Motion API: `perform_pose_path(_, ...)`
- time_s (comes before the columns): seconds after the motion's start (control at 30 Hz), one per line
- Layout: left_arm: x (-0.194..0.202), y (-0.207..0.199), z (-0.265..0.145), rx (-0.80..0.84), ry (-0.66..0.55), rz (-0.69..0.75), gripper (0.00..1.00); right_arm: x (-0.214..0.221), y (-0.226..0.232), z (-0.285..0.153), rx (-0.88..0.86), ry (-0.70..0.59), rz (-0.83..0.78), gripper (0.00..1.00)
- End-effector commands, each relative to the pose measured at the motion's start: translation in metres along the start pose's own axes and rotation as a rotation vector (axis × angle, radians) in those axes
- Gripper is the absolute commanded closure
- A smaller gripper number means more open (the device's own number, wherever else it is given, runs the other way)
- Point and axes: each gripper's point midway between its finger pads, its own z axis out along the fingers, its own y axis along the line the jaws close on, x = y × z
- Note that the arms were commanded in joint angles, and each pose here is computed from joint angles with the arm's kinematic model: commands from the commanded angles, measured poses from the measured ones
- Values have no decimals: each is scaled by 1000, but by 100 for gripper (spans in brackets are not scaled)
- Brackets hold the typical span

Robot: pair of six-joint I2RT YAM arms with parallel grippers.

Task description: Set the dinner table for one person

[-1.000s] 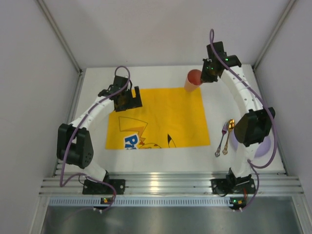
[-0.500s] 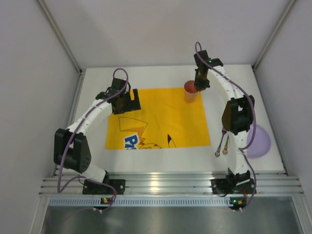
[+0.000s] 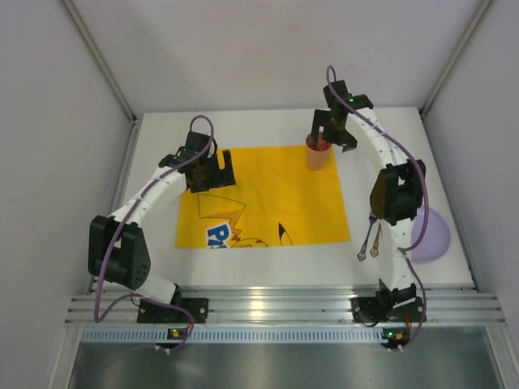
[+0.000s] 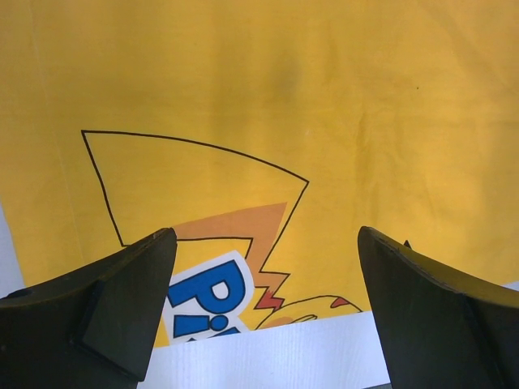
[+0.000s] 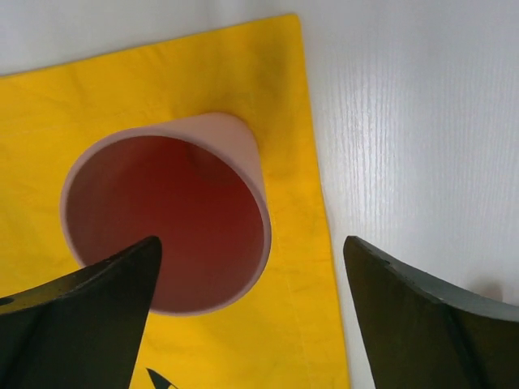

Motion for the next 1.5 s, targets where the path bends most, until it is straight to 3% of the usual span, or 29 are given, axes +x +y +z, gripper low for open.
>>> perform_pose_path(0.0,-12,-23,-5,69,-33,42,1,-52,9,-108,-118,-248,18,1)
perform_pose_path(0.17,-6,-58,8,116,-1,112,1,-31,-45,-159,-84,-318,69,0)
perform_pose_path(0.23,-2,-80,12,146,13,159,1,-1,-81,-139,-35,-250,136,0)
perform_pose_path(0.27,0,-88,14,156,18,178,1,9,-93,-156,-58,-270,169,0)
perform_pose_path(0.33,3,-109,19,189,31,213,2,31,-132,-146,-38,-242,272,0)
perform_pose_path(0.43,22,-153,26,261,72,299,4,103,-178,-119,-37,-94,446,0)
perform_pose_path(0.53,62,-216,24,348,135,439,4,169,-178,-99,-41,33,532,0)
perform_pose_path(0.6,74,-245,27,376,149,496,4,182,-167,-108,-97,16,582,0)
perform_pose_path(0.73,118,-277,27,384,212,602,4,217,-172,-114,-32,63,629,0)
perform_pose_path(0.83,146,-293,27,397,241,645,4,219,-172,-123,-31,33,666,0)
perform_pose_path(1.0,184,-317,25,404,263,687,4,205,-145,-158,-199,-20,703,0)
perform_pose_path(1.13,201,-335,29,406,223,694,7,161,-143,-237,-255,-228,614,0)
perform_pose_path(1.23,214,-355,34,444,205,676,11,150,-148,-280,-232,-307,547,0)
perform_pose_path(1.47,239,-403,49,509,140,677,14,165,-147,-319,-227,-321,459,0)
